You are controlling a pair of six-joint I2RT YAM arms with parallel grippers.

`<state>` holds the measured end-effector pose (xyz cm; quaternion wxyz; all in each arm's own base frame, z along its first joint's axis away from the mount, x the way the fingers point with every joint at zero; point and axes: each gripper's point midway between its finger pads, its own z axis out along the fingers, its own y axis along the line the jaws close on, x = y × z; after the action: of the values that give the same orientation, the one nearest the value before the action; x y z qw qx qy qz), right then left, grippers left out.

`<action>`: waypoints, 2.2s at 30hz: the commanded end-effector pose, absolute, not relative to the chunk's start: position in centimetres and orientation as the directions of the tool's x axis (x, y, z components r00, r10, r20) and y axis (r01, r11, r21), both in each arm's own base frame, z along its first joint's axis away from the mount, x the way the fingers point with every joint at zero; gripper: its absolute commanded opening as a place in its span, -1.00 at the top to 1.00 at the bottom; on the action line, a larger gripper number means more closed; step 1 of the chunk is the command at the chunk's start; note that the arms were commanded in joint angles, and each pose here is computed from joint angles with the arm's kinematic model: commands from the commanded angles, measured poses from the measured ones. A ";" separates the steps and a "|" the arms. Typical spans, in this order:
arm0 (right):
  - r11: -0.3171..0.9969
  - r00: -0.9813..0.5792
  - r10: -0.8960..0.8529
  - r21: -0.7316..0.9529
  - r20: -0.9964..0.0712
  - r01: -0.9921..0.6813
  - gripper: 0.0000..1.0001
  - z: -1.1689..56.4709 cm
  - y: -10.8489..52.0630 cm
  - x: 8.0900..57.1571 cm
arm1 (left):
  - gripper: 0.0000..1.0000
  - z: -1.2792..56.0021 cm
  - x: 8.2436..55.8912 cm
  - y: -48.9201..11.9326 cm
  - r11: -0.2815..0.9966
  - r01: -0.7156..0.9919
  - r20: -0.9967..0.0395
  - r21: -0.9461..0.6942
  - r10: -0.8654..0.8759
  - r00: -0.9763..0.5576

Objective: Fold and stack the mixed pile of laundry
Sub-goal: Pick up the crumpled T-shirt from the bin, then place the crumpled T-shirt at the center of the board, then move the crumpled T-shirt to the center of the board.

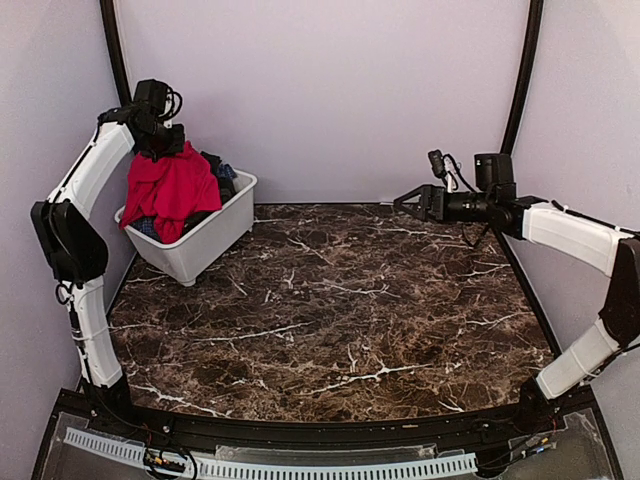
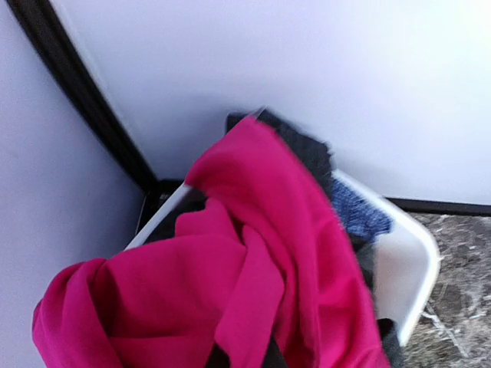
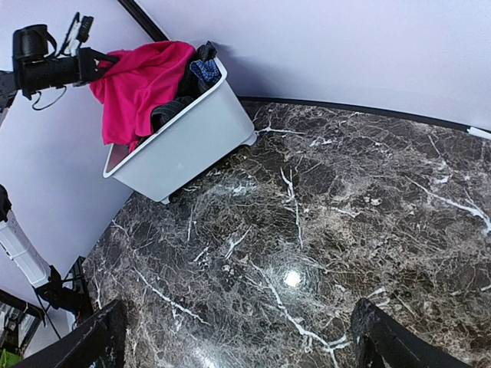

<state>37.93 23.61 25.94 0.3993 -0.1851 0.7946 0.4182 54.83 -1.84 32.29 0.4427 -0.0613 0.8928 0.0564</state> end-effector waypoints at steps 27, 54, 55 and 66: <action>0.749 -0.570 0.157 0.473 -0.807 -0.463 -0.97 26.6 15.1 37.2 | -0.65 30.4 43.3 -34.4 0.769 0.587 -0.772 -0.253 0.205 -0.602; 0.679 -0.875 -0.183 0.586 -0.448 -0.442 -0.68 8.1 26.0 27.6 | -0.33 7.7 25.5 -32.3 0.760 0.374 -0.328 -0.531 0.223 -0.918; 0.676 -0.883 -0.182 0.597 -0.434 -0.432 -0.68 7.5 26.3 27.7 | -0.30 7.0 25.2 -32.7 0.757 0.365 -0.307 -0.542 0.226 -0.924; 0.762 -0.920 -0.058 0.578 -0.388 -0.292 -0.65 3.7 23.6 35.6 | 0.70 7.4 27.2 -37.2 0.684 0.398 -0.347 -0.611 0.221 -0.912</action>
<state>31.43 26.50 4.35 0.1492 -0.1469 0.9111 0.3550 25.07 -34.08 4.42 0.0853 0.1559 0.9333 -0.3121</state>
